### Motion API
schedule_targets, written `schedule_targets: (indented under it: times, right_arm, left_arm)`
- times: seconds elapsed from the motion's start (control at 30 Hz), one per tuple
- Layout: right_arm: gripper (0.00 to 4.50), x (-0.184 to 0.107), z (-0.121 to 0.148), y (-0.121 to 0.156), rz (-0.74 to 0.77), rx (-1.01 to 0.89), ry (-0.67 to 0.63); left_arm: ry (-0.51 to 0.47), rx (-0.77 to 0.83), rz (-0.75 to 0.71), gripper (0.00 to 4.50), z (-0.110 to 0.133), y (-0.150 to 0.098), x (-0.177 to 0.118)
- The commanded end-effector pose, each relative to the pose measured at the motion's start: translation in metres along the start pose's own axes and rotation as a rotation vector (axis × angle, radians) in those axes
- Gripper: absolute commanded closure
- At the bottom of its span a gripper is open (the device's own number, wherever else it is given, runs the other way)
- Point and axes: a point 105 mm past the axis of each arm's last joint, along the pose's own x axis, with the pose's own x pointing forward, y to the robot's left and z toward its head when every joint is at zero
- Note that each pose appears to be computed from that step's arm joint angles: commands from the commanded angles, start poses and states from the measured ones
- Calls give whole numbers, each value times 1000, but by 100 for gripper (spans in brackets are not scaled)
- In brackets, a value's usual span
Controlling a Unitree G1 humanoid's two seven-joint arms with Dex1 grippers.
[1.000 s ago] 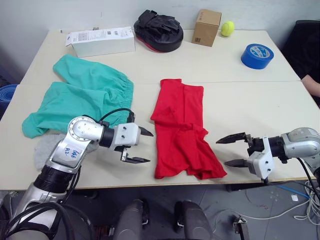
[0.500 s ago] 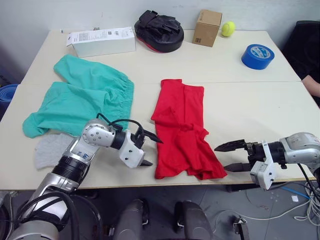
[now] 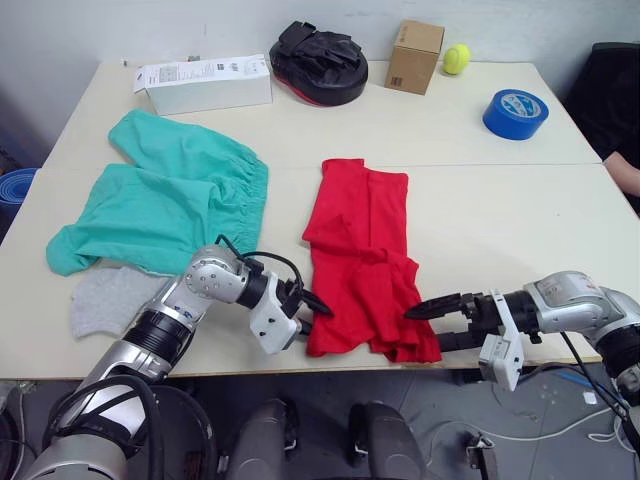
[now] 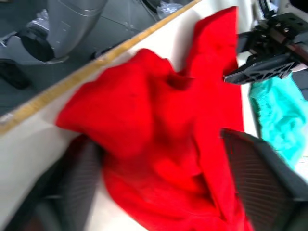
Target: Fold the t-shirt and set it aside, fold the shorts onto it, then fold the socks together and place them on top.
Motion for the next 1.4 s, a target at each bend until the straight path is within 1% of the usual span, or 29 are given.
schedule_targets:
  times: [0.03, 0.07, 0.1, 0.27, 0.37, 0.4, 0.53, 0.67, 0.8, 0.9, 1.0, 1.07, 1.17, 1.2, 1.3, 1.4]
  right_arm:
    - [200, 3, 4, 1, 4, 6, -15]
    - [242, 3, 4, 1, 4, 11, -15]
    - [276, 3, 4, 2, 3, 16, -14]
    - [446, 2, 3, -2, -15, 76, 1]
    - [446, 1, 7, -9, -39, 175, -1]
    - [446, 1, 10, -13, -52, 235, -7]
    - [446, 1, 30, -29, -67, 477, -87]
    - [446, 1, 55, -37, -14, 667, -187]
    - [446, -3, 74, -39, 67, 839, -269]
    - [446, -5, 83, -41, 99, 910, -304]
    - [446, -7, 93, -42, 133, 981, -339]
    - [446, -9, 98, -42, 149, 1011, -355]
    - [446, -11, 100, -44, 154, 1055, -365]
    - [446, -12, 97, -49, 134, 1081, -363]
    - [446, -15, 79, -64, 46, 1117, -333]
    - [446, -18, 57, -76, -28, 1134, -295]
  left_arm:
    - [-8, -17, -2, 385, 2, 3, 1]
    - [-9, -34, -3, 422, 1, 2, 0]
    - [-11, -49, -7, 449, 1, 1, -1]
    - [-43, -163, 23, 450, 4, 3, -9]
    - [-87, -295, 46, 450, 11, 5, -17]
    - [-104, -345, 56, 450, 14, 6, -21]
    - [-143, -511, 47, 450, 29, 1, -35]
    - [-174, -701, 16, 450, 46, -11, -50]
    - [-220, -870, 4, 450, 62, -14, -60]
    - [-250, -947, -12, 450, 75, -16, -63]
    - [-299, -1030, -51, 450, 92, -22, -67]
    - [-305, -1057, -55, 450, 96, -23, -68]
    - [-310, -1083, -44, 450, 98, -23, -67]
    - [-304, -1086, -17, 450, 94, -21, -68]
    - [-256, -1085, 99, 450, 72, -8, -71]
    - [-220, -1087, 225, 450, 45, 12, -79]
